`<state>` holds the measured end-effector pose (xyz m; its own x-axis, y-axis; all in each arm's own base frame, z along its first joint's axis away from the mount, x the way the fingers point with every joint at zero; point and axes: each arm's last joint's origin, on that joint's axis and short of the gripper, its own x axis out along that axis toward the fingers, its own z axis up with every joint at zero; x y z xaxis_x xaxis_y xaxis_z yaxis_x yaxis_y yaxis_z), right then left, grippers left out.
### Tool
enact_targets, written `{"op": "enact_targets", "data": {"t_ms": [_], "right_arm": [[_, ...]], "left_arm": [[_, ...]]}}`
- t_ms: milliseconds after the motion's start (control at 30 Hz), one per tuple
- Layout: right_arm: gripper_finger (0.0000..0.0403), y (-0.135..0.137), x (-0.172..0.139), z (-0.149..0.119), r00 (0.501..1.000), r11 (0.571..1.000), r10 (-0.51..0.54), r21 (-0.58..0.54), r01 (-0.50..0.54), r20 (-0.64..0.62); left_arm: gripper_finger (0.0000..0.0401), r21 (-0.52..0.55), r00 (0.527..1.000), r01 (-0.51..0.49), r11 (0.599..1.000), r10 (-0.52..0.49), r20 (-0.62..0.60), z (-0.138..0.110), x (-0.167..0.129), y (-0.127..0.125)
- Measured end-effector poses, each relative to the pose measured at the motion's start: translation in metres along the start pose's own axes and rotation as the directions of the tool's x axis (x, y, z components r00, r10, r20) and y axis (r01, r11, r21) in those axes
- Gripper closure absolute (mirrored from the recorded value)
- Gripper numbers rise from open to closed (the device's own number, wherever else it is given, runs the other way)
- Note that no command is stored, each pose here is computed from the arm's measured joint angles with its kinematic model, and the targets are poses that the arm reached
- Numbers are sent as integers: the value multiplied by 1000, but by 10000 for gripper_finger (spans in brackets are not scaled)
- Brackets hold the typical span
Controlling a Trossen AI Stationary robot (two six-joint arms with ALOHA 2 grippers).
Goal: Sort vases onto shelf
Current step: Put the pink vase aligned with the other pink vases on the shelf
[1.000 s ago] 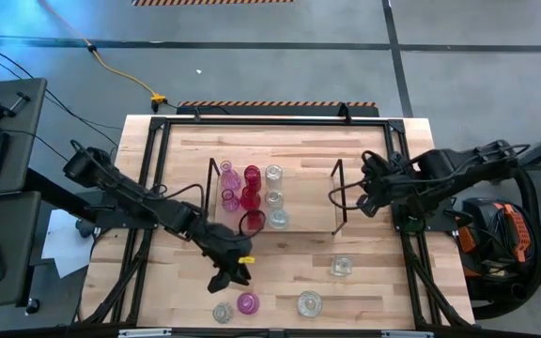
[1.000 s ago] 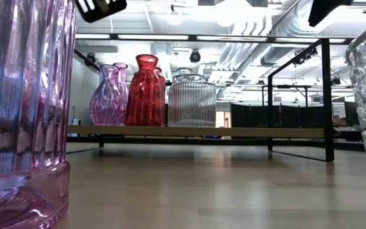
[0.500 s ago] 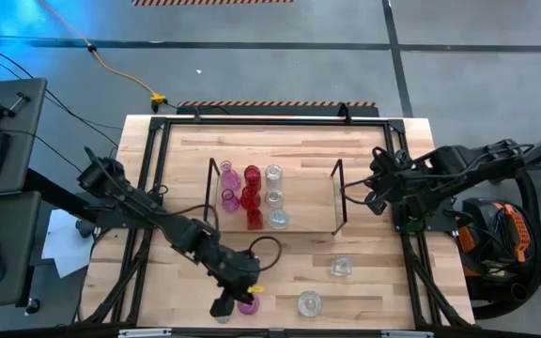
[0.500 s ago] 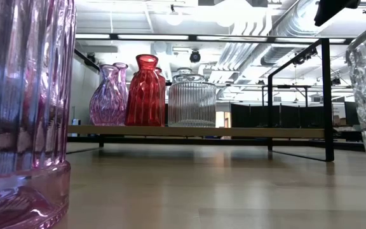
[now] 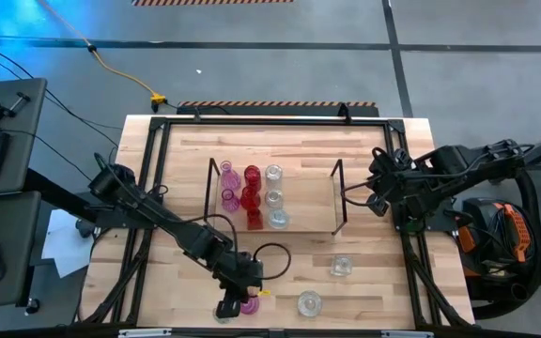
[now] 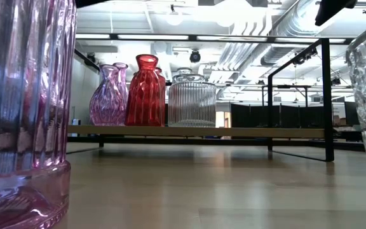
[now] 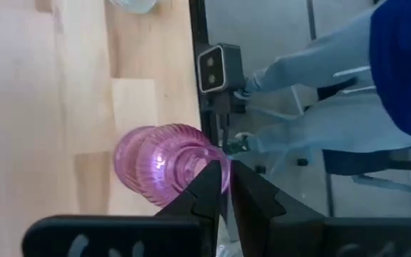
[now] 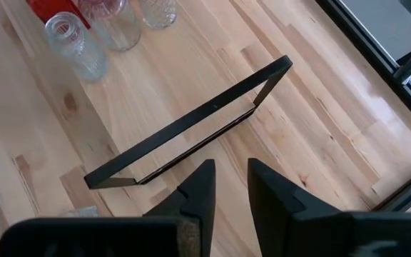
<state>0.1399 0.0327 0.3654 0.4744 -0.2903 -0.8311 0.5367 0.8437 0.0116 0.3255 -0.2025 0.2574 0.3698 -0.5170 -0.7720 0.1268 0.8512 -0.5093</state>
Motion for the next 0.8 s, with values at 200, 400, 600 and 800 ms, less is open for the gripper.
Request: {"op": "enact_targets", "data": {"t_ms": [200,400,600,800], "right_arm": [[339,0,0,0,1000,1000,3,-14,-3,-3],[339,0,0,0,1000,999,16,-34,-16,-16],[339,1,0,-1,1000,999,18,-34,-19,-18],[339,1,0,-1,1000,999,18,-34,-19,-18]], "left_arm": [[329,-58,1000,-21,998,20,-5,0,4,2],[281,-91,999,-41,995,40,-4,-1,4,4],[257,-118,997,-52,992,46,-54,-5,4,5],[243,-120,994,-69,990,58,-88,-8,4,7]]}}
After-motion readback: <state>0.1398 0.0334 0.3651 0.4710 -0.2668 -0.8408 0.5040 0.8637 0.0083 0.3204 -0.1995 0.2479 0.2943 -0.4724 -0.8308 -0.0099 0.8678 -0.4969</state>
